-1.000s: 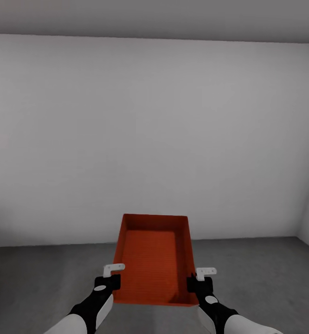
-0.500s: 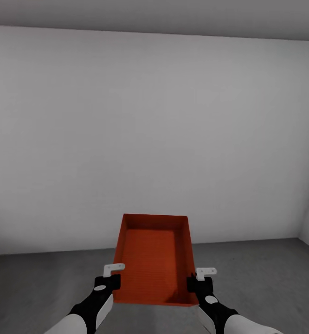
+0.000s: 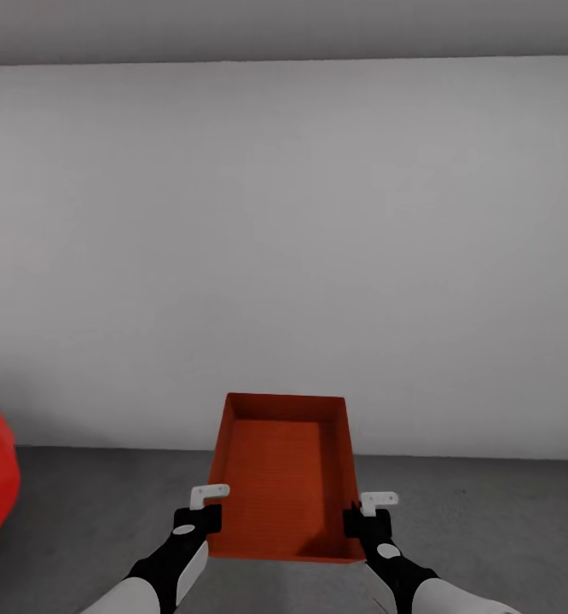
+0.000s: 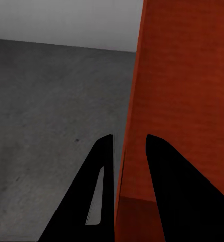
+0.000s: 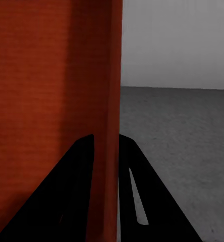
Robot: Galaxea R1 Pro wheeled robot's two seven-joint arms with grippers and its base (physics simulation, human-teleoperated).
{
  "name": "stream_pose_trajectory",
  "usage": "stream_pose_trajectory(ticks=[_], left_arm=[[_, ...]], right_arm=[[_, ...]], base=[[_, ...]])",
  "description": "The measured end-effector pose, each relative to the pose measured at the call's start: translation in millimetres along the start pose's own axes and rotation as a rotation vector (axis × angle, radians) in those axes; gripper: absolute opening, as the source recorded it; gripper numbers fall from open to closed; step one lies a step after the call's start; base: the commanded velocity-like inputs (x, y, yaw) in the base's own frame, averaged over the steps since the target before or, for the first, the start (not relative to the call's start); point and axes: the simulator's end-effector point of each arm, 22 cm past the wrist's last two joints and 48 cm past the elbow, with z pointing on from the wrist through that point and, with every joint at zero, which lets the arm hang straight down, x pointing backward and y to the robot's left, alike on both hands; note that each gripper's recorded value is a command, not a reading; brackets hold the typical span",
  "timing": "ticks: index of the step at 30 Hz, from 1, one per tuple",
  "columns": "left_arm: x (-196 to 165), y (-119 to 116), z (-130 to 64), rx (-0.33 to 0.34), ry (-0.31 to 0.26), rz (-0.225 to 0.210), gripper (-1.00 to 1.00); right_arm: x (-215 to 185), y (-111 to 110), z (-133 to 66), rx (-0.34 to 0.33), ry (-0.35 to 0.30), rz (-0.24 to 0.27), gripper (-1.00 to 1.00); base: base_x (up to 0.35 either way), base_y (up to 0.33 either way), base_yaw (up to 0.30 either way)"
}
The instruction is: Move the two storage containers from the living room to the garage. In the garage, place one container on the floor and stack the other container on top of it (either order is fine).
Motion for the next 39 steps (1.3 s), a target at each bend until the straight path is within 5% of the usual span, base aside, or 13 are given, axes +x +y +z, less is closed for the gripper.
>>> stream_pose_trajectory(ticks=[39], left_arm=[[10.4,0.0,4.7,-0.001,0.023,0.007,-1.00]], right_arm=[[12.4,0.3,2.9,0.000,0.024,0.002,-1.00]], base=[[0.000,0.000,0.004]])
